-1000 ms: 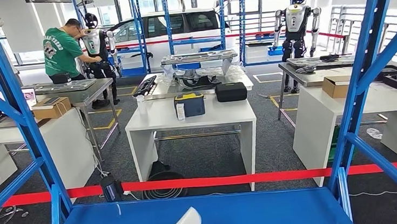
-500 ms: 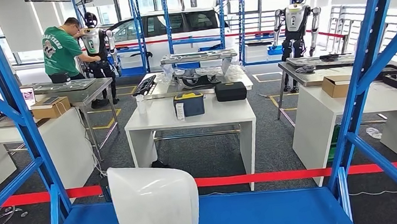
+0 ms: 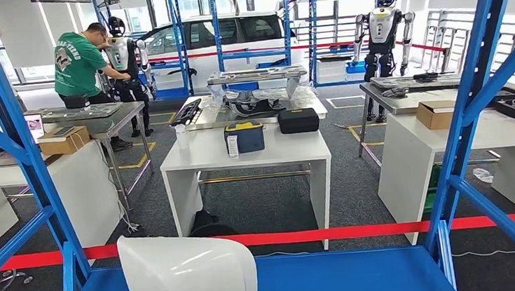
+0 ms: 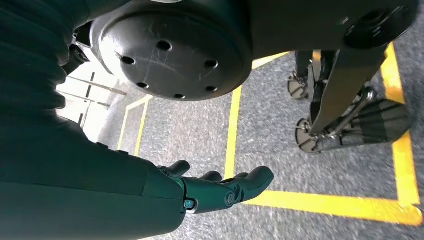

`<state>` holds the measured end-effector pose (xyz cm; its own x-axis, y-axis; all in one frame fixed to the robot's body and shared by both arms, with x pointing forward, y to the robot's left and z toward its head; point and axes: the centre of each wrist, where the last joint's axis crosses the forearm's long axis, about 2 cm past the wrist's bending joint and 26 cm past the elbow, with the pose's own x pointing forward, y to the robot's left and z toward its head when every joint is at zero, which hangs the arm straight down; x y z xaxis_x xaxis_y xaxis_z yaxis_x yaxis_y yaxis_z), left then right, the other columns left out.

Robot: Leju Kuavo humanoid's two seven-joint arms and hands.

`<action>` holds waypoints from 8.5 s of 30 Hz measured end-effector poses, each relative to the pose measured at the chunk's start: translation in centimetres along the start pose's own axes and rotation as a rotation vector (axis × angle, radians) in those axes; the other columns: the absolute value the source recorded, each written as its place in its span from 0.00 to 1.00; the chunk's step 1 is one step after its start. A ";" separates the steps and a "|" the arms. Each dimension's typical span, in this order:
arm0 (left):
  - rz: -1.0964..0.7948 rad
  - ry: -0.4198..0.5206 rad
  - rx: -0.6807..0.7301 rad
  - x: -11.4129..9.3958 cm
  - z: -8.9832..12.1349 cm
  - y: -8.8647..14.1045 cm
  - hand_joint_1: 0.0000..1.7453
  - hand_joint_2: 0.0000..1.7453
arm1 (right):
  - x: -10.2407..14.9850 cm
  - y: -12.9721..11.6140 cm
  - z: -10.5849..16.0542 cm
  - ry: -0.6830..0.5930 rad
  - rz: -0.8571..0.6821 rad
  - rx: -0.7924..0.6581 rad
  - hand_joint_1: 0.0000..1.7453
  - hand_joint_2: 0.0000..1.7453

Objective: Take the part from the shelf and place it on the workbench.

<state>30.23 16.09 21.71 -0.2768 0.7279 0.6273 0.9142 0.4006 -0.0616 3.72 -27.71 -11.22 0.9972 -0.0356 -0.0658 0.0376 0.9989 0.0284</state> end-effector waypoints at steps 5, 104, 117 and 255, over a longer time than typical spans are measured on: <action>-0.043 -0.010 -0.026 0.5 0.0 -0.6 0.88 1.00 | 0.1 0.5 0.0 -0.004 0.002 0.009 0.00 1.00; 0.019 -0.005 0.214 -0.2 6.1 -3.5 0.88 1.00 | 1.5 1.8 0.3 -0.076 -0.040 0.079 0.00 1.00; 0.010 -0.002 0.212 -0.4 5.7 -2.8 0.88 1.00 | 1.0 1.8 0.2 -0.098 -0.056 0.083 0.00 1.00; -0.058 -0.030 0.523 1.4 13.2 -2.6 0.88 1.00 | 0.5 2.5 0.2 -0.239 0.284 0.059 0.00 1.00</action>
<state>23.58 23.40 12.52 -0.3378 0.7091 0.6189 0.6296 0.6591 -0.4113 4.34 -25.19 -11.02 0.9552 0.2293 0.1870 -0.2459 0.9667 0.0705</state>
